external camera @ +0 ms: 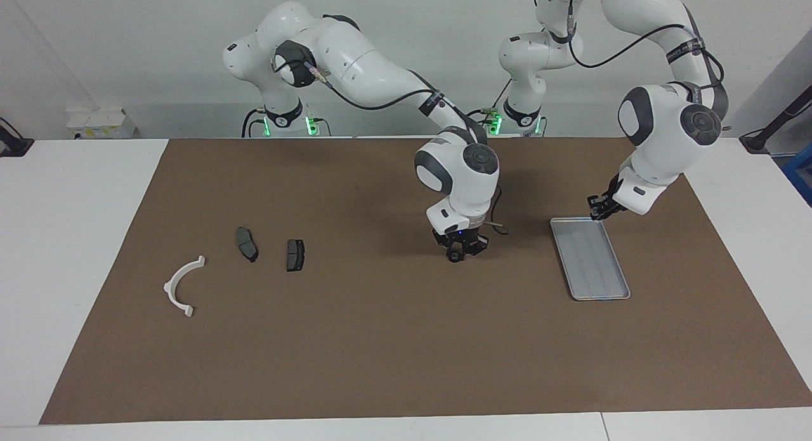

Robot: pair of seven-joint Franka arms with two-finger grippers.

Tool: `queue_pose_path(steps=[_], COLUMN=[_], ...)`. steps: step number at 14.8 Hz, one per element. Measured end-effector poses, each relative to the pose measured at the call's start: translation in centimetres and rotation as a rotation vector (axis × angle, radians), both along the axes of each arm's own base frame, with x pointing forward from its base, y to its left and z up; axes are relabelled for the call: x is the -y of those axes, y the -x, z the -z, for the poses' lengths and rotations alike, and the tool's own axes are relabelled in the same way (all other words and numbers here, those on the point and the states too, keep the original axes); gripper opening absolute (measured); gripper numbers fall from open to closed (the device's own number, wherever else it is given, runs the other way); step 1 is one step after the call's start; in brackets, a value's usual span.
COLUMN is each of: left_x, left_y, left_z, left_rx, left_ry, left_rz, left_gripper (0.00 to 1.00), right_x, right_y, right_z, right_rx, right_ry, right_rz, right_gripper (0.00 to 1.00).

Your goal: Place bearing gear from tray to pile

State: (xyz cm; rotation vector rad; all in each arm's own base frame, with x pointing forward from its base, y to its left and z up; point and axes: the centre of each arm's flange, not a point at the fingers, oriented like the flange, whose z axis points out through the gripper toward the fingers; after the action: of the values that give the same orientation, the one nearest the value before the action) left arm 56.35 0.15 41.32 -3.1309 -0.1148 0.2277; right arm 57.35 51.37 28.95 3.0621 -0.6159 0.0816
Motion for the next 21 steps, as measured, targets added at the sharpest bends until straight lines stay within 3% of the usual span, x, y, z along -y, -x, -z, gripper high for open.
queue_pose_path(steps=[3, 7, 10, 13, 17, 21], left_x=[0.0, 1.7, 9.5, 20.6, 33.2, 36.2], left_y=[0.0, 0.0, 0.0, 1.3, 0.8, 0.3], left_z=[0.0, 0.0, -0.4, -0.5, 2.3, 9.5], left_rx=[0.000, 0.001, 0.053, 0.092, 0.099, 0.104], left_ry=[0.000, 0.009, 0.008, 0.007, 0.019, 0.022], left_rz=[-0.002, -0.060, -0.135, -0.221, -0.315, -0.331], left_gripper=[0.24, 0.24, 0.24, 0.24, 0.24, 0.24], right_x=[2.9, 16.2, 28.8, 38.8, 44.3, 45.5], right_y=[-1.5, -6.5, -9.6, -13.0, -14.9, -15.2], right_z=[-1.8, -15.1, -21.2, -19.9, -12.3, -5.1], right_rx=[-0.057, -0.147, -0.164, -0.135, -0.126, -0.102], right_ry=[0.066, 0.089, 0.055, 0.029, 0.018, 0.028], right_rz=[-0.015, -0.201, -0.383, -0.488, -0.490, -0.487], right_gripper=[0.35, 0.35, 0.35, 0.35, 0.35, 0.35])
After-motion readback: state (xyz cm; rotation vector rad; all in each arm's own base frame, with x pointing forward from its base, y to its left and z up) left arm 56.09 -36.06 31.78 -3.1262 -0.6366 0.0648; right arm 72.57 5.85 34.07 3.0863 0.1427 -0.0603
